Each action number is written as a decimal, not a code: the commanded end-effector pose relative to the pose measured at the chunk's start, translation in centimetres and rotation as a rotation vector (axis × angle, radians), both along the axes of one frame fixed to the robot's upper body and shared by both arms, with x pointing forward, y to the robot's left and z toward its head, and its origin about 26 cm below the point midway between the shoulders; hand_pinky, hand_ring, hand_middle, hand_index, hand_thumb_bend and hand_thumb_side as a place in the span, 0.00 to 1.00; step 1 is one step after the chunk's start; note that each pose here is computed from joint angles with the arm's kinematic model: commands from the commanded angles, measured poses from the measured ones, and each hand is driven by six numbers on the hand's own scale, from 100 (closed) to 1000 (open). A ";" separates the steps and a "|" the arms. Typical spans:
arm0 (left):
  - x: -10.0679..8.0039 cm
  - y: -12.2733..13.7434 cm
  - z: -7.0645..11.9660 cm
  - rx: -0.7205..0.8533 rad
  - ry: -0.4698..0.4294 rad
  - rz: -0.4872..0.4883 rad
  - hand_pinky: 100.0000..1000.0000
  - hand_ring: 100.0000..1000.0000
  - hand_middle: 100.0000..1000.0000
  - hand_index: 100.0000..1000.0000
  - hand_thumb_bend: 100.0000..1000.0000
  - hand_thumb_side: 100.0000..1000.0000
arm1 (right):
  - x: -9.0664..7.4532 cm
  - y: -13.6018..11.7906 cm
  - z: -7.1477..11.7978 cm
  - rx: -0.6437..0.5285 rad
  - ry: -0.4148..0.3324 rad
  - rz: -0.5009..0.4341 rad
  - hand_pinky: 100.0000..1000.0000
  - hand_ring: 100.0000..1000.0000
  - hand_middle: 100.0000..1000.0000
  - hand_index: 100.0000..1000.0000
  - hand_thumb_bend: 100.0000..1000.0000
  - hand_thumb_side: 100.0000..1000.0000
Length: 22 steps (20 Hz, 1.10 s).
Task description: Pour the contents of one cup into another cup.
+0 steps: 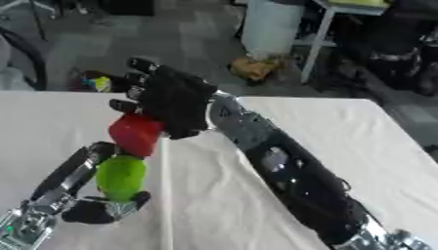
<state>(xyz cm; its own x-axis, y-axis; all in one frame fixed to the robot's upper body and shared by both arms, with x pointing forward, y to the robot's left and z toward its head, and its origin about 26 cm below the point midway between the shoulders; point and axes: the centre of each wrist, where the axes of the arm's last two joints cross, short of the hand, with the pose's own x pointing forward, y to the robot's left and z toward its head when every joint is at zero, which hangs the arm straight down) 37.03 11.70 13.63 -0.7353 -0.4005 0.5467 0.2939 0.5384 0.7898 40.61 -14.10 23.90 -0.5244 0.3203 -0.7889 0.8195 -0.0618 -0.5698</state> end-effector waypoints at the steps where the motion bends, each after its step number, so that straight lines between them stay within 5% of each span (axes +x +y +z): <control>1: 0.3 0.1 0.8 -0.017 -0.033 0.011 0.40 0.09 0.25 0.69 0.00 0.15 | 0.1 -1.1 1.1 0.020 -0.015 -0.022 0.71 0.49 1.00 0.74 0.00 0.23; 14: 1.6 2.4 -1.6 -0.021 -0.060 0.141 0.47 0.14 0.29 0.71 0.12 0.19 | -0.3 -1.8 1.2 0.073 0.018 -0.019 0.70 0.49 0.98 0.71 0.00 0.24; 22: 2.5 5.6 -4.5 0.017 -0.108 0.299 0.51 0.18 0.33 0.73 0.18 0.18 | -0.4 -1.5 1.2 0.099 0.041 -0.014 0.70 0.50 0.40 0.70 0.00 0.24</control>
<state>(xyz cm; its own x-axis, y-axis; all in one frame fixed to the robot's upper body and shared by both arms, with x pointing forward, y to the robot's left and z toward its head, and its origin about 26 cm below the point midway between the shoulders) 39.09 16.56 8.35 -0.6329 -0.5976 0.4923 0.0899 0.5749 0.8133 40.36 -15.23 23.91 -0.5700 0.3927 -0.7218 0.7787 -0.0220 -0.6270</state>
